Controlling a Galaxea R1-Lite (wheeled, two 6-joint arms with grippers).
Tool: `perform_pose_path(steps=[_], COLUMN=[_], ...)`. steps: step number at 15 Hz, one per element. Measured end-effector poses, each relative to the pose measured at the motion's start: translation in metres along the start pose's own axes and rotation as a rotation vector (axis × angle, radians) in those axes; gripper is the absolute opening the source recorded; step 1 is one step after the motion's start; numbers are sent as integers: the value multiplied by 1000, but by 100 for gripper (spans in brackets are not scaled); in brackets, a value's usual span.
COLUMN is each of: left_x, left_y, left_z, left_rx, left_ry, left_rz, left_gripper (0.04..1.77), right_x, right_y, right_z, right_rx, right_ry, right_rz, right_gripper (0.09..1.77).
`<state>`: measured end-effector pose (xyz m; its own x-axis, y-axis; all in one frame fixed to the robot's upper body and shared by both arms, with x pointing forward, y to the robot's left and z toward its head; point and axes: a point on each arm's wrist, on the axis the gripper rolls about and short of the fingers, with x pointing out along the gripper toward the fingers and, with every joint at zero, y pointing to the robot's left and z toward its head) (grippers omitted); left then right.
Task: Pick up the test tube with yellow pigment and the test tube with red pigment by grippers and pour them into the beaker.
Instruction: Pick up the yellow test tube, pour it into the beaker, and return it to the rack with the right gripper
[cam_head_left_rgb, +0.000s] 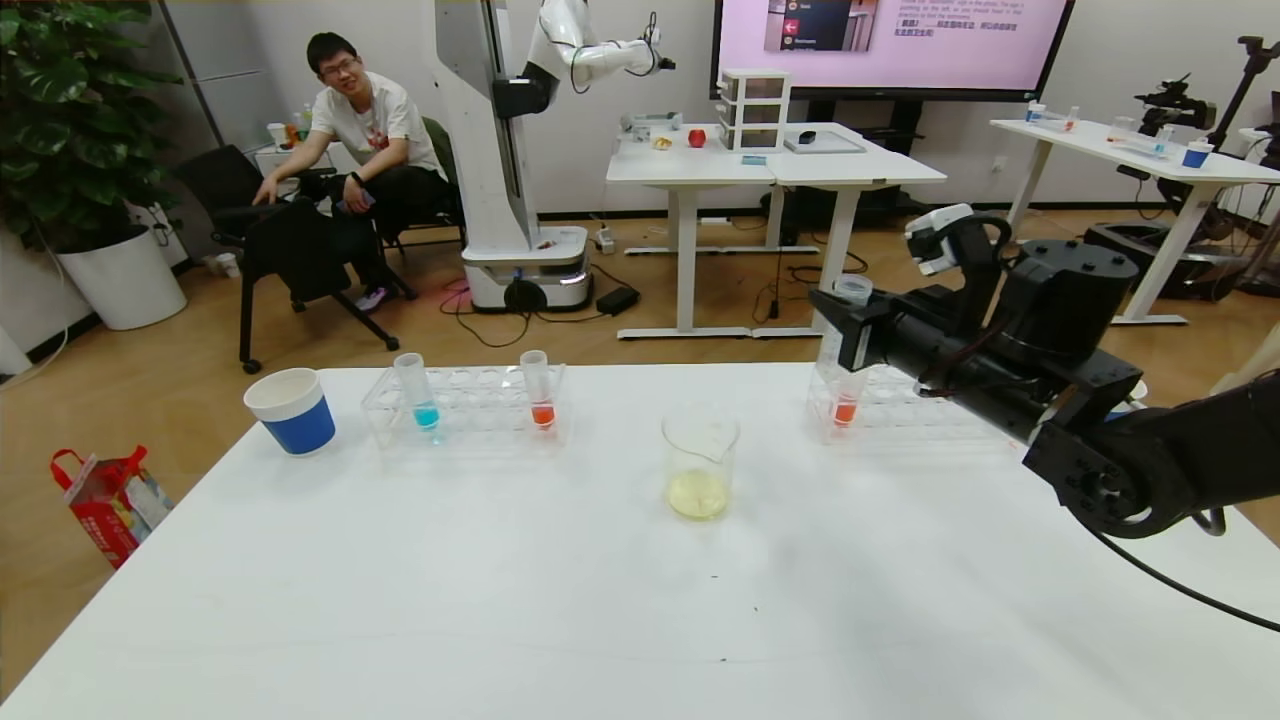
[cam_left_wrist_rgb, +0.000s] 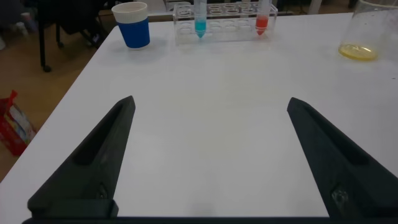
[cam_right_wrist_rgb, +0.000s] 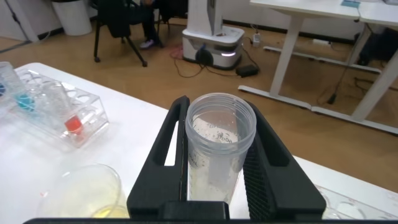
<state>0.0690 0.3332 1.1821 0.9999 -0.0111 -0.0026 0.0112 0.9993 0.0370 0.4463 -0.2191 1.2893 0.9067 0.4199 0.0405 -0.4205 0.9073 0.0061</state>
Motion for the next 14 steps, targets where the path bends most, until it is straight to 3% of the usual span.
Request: perform_pose_path(steps=[3,7,10,14], left_x=[0,0,0,0], left_y=[0,0,0,0], left_z=[0,0,0,0], left_rx=[0,0,0,0], left_ry=[0,0,0,0], left_rz=[0,0,0,0], left_gripper=[171,171,171,171], right_x=[-13,-40,-59,-69], right_y=[-45,-123,-173,-216], right_z=[6,20,29,20], right_rx=[3,18,15,-37], right_ry=[48,105,88,120], right_rz=[-117,-326,-422,-520], right_gripper=[51,51,51,51])
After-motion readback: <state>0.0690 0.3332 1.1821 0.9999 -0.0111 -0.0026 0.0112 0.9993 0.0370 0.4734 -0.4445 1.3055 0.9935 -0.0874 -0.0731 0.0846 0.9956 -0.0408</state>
